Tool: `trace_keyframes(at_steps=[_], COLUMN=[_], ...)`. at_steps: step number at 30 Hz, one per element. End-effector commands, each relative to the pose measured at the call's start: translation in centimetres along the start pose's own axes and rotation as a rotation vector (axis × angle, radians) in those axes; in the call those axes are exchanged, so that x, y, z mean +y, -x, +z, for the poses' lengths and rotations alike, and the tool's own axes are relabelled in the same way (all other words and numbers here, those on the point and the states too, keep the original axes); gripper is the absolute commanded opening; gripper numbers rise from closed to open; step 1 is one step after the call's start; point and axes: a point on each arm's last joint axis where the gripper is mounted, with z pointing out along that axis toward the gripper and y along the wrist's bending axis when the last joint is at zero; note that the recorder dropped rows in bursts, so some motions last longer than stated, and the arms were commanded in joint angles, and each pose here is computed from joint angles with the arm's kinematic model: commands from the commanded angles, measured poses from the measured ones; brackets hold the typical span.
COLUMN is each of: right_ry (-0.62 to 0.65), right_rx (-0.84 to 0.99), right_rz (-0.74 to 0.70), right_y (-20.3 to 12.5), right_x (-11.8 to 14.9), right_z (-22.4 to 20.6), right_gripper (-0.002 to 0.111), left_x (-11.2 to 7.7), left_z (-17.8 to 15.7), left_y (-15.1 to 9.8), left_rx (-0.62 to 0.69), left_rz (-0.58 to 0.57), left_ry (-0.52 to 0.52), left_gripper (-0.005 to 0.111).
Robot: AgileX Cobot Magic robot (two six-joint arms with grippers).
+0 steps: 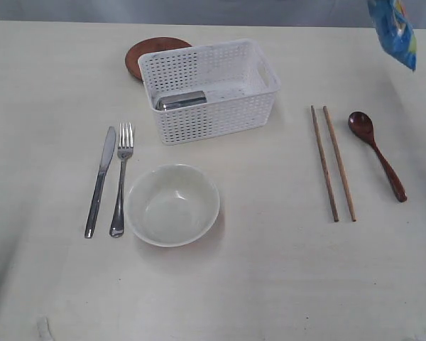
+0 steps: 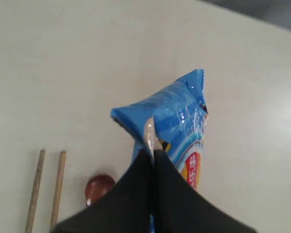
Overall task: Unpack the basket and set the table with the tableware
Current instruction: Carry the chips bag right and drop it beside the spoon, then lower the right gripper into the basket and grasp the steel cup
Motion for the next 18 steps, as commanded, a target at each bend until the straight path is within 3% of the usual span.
trace_keyframes(at_steps=[1, 9, 12, 16, 18], right_ry=[0.053, 0.042, 0.069, 0.135, 0.189], right_rx=[0.147, 0.218, 0.209, 0.153, 0.103], right_rz=[0.04, 0.092, 0.139, 0.213, 0.267], right_y=[-2.3, -5.2, -5.2, -4.7, -3.8], right_x=[-0.8, -2.2, -2.9, -3.2, -3.4], right_z=[5.1, 10.0, 10.1, 9.1, 7.7], right_gripper=[0.0, 0.003, 0.021, 0.057, 0.065], left_x=[0.0, 0.0, 0.0, 0.0, 0.0], left_z=[0.0, 0.0, 0.0, 0.0, 0.0], left_y=[-0.1, -0.1, -0.1, -0.1, -0.1], left_rx=[-0.001, -0.001, -0.001, -0.001, -0.001], left_rz=[0.004, -0.001, 0.001, 0.001, 0.001], left_ry=[-0.006, -0.008, -0.007, -0.007, -0.007], left_gripper=[0.0, 0.0, 0.0, 0.0, 0.0])
